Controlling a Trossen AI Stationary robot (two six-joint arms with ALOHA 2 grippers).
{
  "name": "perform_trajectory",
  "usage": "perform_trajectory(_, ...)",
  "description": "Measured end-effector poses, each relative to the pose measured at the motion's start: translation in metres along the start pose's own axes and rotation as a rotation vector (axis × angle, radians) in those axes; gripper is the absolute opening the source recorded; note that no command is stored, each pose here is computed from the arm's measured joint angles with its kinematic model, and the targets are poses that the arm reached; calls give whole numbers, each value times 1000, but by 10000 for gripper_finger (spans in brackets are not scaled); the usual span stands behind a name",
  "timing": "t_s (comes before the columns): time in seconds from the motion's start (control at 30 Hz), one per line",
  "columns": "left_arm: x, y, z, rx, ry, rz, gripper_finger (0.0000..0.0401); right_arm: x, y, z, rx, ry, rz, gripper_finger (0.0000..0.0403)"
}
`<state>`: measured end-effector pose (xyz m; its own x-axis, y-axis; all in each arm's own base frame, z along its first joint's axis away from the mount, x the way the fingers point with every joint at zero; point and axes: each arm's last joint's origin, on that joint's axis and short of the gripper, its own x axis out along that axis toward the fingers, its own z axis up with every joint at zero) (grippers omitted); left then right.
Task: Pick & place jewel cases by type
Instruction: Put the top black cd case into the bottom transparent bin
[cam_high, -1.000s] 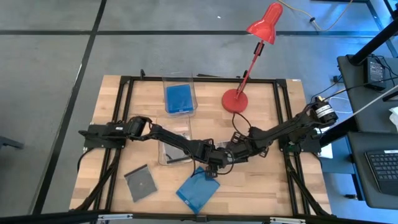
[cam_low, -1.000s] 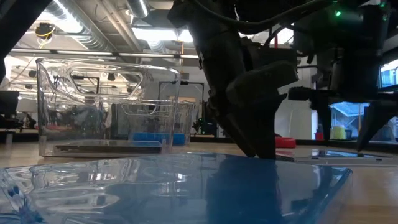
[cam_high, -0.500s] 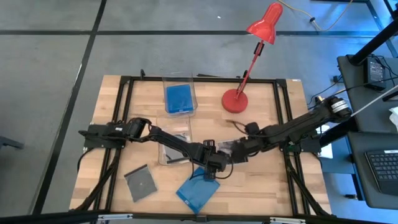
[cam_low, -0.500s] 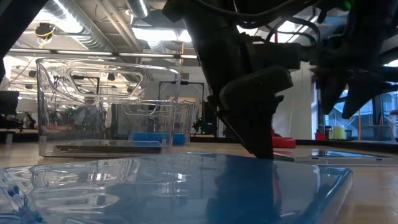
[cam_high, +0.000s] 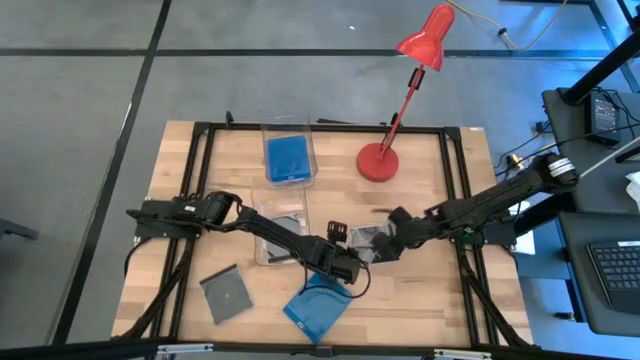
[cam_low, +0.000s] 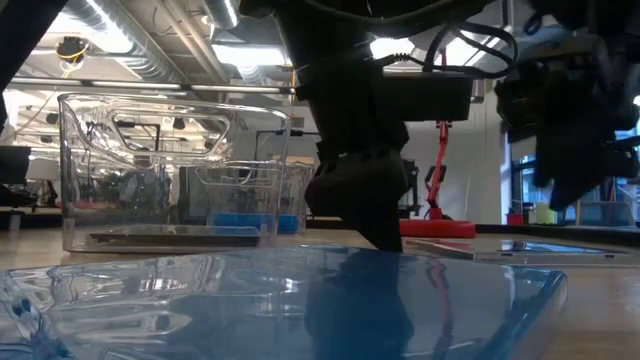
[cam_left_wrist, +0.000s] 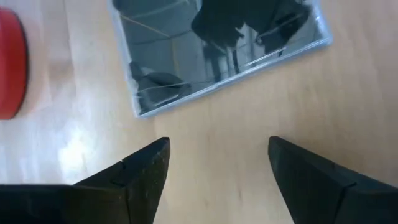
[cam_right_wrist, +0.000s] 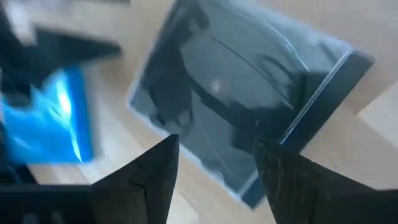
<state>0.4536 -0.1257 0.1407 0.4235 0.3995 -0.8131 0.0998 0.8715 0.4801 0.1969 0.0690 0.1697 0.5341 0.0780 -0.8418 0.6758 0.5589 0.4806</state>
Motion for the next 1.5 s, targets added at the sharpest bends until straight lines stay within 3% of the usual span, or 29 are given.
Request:
perform_trajectory(0.23,-1,-2,-1,-23,6,11,271,-15,-40,-8,149,-108,79,211)
perform_trajectory(0.5,-2,0,5,-41,-45,27,271,8,-77,-22,242,-129,204,211)
perform_trajectory(0.63,-2,1,9,8,-76,47,271,15,-89,-27,281,-124,200,211)
perform_trajectory(0.97,12,-3,13,311,-116,42,271,17,-93,-28,301,-126,216,211)
perform_trajectory(1.5,21,1,18,271,-156,64,271,17,-91,-28,330,-125,236,211)
